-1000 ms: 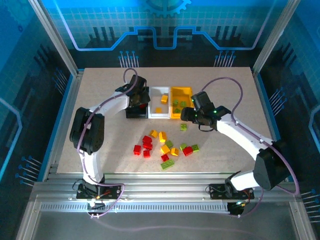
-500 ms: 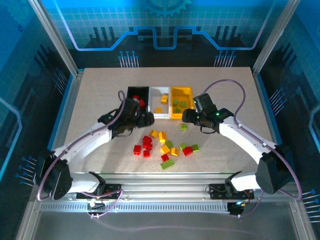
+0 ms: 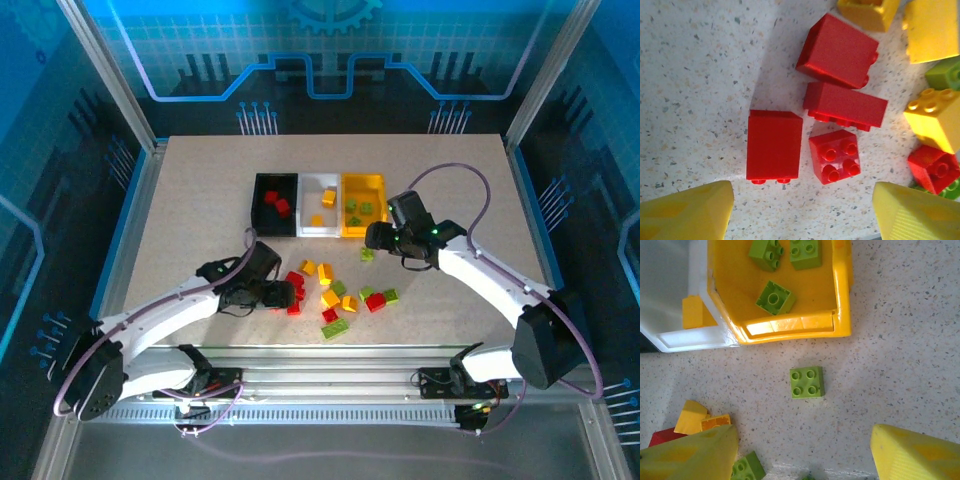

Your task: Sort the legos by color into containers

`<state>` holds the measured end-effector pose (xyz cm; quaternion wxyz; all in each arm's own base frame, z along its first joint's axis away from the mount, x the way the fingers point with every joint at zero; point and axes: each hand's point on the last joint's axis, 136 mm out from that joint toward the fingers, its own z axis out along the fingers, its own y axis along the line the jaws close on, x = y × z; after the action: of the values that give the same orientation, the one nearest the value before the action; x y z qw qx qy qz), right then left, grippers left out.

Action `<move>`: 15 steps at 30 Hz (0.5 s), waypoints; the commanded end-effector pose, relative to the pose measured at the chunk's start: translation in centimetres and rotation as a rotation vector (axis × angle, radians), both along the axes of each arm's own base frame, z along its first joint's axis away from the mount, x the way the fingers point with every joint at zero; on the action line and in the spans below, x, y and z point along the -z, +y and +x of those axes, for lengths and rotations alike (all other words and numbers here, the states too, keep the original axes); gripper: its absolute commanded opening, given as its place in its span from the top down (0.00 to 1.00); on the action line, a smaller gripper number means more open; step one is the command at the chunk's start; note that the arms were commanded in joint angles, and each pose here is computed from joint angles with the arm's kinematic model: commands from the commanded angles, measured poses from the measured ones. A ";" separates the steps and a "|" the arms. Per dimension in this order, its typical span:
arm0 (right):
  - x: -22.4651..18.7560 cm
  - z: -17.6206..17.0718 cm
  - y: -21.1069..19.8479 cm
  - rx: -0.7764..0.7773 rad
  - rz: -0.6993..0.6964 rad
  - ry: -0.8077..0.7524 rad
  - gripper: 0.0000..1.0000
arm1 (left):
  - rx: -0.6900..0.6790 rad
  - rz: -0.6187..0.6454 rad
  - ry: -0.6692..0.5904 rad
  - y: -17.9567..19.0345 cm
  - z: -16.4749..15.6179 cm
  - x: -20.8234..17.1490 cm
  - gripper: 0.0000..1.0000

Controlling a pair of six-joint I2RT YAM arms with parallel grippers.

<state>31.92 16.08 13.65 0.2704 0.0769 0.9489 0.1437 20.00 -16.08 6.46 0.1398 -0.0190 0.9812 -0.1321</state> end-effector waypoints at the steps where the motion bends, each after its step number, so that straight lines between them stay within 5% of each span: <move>1: -0.8 0.2 -0.3 0.021 0.024 -0.020 0.28 | 0.011 0.037 -0.003 0.1 0.2 1.2 0.29; 15: -1.0 0.1 -0.8 0.035 0.025 -0.026 0.28 | 0.003 0.168 -0.001 1.1 1.7 3.9 0.43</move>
<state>32.02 15.77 14.16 0.2770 0.0815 0.9462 0.1462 21.35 -15.25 2.97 0.1341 -0.0143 0.9887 -0.0659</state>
